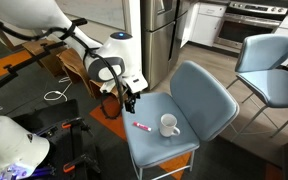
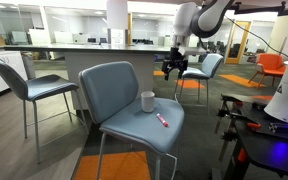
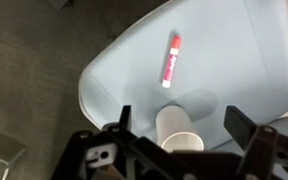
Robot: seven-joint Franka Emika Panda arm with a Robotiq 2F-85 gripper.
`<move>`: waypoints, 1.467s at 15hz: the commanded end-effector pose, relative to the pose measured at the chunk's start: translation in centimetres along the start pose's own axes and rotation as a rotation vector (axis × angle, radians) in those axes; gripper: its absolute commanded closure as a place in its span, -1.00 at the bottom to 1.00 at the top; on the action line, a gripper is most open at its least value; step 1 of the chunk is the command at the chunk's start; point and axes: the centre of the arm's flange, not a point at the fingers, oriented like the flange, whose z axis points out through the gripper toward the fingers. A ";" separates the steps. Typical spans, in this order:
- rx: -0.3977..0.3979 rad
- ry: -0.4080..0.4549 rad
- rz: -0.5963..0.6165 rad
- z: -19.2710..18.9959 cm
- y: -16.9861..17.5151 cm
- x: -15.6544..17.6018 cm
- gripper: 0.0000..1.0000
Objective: Put the marker in the mug
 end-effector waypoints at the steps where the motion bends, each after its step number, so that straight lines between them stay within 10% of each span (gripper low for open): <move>1: -0.006 -0.001 0.078 3.9 -1.7 -0.2 -1.00; 22: 0.037 -0.242 0.222 22.8 -3.7 2.8 -1.00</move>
